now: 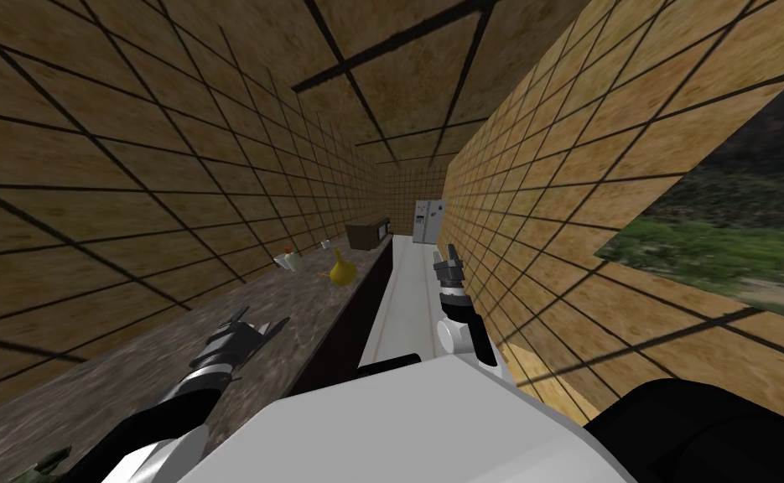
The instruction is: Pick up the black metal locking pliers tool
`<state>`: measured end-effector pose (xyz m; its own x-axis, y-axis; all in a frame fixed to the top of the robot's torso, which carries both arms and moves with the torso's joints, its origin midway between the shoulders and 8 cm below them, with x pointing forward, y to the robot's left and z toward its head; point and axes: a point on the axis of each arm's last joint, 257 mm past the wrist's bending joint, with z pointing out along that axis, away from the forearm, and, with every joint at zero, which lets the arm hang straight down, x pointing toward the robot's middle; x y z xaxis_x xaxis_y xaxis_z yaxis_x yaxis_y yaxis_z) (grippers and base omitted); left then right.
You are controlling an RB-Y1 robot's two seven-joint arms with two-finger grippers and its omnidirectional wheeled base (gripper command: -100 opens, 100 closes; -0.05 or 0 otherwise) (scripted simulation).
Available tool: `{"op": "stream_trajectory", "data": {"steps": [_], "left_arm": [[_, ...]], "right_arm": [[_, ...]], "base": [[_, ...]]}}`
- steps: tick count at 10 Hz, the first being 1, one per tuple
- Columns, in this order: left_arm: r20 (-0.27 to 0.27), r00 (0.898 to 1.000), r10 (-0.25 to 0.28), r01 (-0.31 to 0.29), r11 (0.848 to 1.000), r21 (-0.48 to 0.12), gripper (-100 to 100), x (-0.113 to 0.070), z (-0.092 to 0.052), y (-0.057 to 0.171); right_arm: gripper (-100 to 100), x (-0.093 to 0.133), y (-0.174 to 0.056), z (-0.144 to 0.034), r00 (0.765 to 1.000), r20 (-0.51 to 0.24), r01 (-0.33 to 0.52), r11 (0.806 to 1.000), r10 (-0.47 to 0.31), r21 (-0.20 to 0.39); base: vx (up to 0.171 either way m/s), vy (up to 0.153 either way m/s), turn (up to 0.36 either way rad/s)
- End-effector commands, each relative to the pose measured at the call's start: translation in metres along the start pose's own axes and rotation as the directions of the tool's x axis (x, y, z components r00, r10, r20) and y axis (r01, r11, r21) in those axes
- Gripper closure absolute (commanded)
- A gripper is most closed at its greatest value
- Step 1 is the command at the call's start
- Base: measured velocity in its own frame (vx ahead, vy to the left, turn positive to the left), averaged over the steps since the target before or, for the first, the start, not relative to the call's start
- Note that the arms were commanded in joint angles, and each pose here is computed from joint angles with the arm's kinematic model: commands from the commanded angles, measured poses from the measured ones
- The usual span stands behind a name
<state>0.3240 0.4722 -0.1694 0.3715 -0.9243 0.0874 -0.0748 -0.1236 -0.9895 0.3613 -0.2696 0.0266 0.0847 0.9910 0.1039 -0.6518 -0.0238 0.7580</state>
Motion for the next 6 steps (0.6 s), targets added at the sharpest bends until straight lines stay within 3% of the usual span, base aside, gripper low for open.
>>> {"op": "stream_trajectory", "data": {"steps": [1, 4, 5, 6], "left_arm": [[0.019, 1.0, -0.01, 0.01, 0.999, -0.043, -100, -0.011, 0.002, 0.009], [0.086, 0.995, -0.041, 0.053, 0.989, -0.141, -100, -0.046, -0.006, 0.032], [0.09, 0.995, -0.041, 0.055, 0.986, -0.156, -100, -0.046, -0.007, 0.036], [0.123, 0.991, -0.055, 0.078, 0.979, -0.19, -100, -0.063, -0.012, 0.044]], "right_arm": [[0, 0.0, 0.0, 0.0, 1.0, 0.0, 0.0, 1.0, 0.0, 0.0], [0, 0.0, 0.0, 0.0, 1.0, 0.0, 0.0, 1.0, 0.0, 0.0], [0, 0.0, 0.0, 0.0, 1.0, 0.0, 0.0, 1.0, 0.0, 0.0], [0, 0.0, 0.0, 0.0, 1.0, 0.0, 0.0, 1.0, 0.0, 0.0]], "base": [[0.056, -0.019, -0.009], [0.067, -0.028, -0.017], [0.06, -0.026, -0.004], [0.062, -0.035, -0.022]]}}
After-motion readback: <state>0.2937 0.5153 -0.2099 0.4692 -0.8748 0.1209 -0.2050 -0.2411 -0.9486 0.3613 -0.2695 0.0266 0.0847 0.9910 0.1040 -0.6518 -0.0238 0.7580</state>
